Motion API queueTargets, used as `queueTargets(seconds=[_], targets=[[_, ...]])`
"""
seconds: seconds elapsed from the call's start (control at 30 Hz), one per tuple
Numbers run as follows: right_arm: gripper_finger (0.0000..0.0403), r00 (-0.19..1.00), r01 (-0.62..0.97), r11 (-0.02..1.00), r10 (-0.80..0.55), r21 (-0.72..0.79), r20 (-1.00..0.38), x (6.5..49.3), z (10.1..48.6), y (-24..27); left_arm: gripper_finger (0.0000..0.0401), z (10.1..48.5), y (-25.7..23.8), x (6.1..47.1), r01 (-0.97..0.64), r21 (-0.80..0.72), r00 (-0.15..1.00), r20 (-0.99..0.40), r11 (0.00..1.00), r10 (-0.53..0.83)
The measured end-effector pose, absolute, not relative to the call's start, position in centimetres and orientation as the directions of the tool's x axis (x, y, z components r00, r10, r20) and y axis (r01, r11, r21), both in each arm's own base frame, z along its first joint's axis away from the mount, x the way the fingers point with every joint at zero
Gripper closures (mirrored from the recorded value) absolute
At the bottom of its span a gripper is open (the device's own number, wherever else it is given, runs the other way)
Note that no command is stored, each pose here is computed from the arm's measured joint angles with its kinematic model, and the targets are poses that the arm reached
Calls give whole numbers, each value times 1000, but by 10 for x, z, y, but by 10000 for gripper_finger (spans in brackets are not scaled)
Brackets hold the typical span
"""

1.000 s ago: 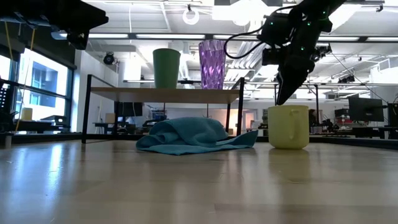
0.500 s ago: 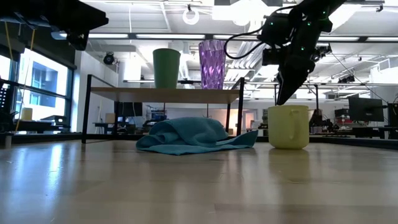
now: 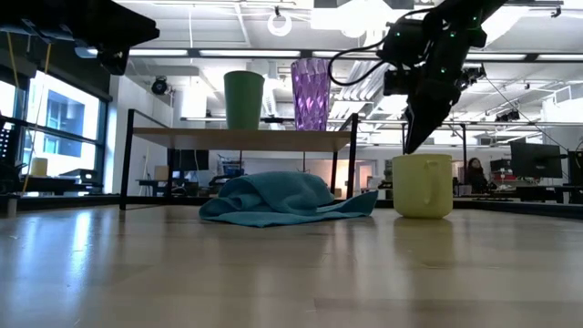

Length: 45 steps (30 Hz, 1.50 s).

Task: Stack small to large cups/mugs on shelf
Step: Put the yellow mug on the shelf

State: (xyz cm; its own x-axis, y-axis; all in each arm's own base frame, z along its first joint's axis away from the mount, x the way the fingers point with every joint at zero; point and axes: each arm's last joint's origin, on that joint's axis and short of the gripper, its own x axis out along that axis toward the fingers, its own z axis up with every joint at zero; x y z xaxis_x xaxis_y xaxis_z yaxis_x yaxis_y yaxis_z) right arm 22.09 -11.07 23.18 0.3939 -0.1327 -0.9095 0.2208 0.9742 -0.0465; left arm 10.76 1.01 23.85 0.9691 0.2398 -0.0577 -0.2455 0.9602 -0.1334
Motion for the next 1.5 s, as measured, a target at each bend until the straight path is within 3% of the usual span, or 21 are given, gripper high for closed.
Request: queueTargets(seconds=[1.5], targets=[[254,371,246,969,-81,14,-925,219,224,-118,343,239,10,108,-245,-152,969,-51,958,240]])
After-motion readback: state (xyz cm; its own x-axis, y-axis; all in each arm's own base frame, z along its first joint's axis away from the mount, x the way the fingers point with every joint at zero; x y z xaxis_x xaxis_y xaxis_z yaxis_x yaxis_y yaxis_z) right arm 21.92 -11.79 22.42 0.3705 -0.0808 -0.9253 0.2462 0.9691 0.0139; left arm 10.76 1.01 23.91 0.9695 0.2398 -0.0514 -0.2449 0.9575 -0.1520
